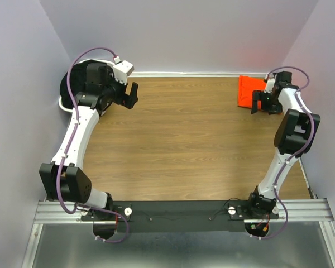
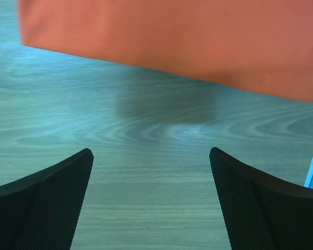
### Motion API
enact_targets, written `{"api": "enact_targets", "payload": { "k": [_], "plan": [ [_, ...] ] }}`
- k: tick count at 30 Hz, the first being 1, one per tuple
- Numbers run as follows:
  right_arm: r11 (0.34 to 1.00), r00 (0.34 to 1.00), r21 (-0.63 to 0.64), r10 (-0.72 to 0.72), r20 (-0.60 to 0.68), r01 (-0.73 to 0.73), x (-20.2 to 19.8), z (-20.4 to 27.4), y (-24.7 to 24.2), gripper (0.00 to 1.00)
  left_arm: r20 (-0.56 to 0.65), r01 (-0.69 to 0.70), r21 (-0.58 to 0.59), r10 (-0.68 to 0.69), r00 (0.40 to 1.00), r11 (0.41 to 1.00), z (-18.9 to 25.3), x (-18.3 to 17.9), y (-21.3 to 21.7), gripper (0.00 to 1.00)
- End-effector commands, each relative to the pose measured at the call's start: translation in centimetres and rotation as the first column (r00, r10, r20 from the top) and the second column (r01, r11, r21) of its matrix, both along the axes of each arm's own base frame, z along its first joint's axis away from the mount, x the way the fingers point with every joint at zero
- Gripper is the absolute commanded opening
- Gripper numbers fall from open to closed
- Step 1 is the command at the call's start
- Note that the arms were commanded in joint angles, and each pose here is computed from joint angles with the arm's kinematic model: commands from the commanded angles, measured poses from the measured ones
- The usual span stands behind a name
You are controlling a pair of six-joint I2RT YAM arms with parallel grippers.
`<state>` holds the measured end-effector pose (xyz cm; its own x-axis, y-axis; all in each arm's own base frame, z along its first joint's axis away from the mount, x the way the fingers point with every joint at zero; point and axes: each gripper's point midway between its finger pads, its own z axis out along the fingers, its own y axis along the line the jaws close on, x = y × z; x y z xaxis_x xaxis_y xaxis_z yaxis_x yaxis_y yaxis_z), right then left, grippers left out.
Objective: Fold and stack the t-shirts
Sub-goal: Neatly place the folded tshirt to the corner
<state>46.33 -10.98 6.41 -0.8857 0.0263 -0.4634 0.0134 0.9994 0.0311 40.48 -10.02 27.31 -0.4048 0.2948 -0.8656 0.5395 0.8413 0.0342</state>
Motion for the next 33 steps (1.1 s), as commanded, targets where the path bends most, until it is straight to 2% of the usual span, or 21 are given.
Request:
{"api": "enact_targets", "payload": {
  "k": [1, 9, 16, 21, 33],
  "plan": [
    [0.999, 0.995, 0.025, -0.045, -0.088, 0.047, -1.4, -3.6, -1.8, 1.0, -0.043, 0.013, 0.012, -0.012, 0.999, 1.0, -1.0, -0.3, 0.2, 0.98],
    [1.0, 0.99, -0.002, -0.028, -0.141, 0.028, -2.0, -6.7, -5.0, 1.0, -0.055, 0.008, 0.025, -0.007, 0.998, 1.0, -1.6, -0.3, 0.4, 0.98],
    [0.999, 0.992, -0.04, 0.006, -0.129, -0.012, 0.5, -8.4, -6.8, 1.0, -0.061, 0.01, 0.025, -0.008, 0.998, 1.0, -1.8, -0.1, 0.3, 0.98],
    [0.997, 0.996, -0.076, 0.02, -0.09, -0.027, 2.7, -8.1, -7.9, 1.0, -0.056, 0.007, 0.032, -0.005, 0.998, 0.999, -1.8, -0.3, 0.5, 0.98],
    [0.988, 0.994, -0.125, 0.085, -0.07, -0.093, 4.3, -8.3, -9.1, 1.0, -0.082, 0.019, 0.03, -0.016, 0.997, 0.999, -2.8, 0.1, 0.3, 0.98]
  ]
}}
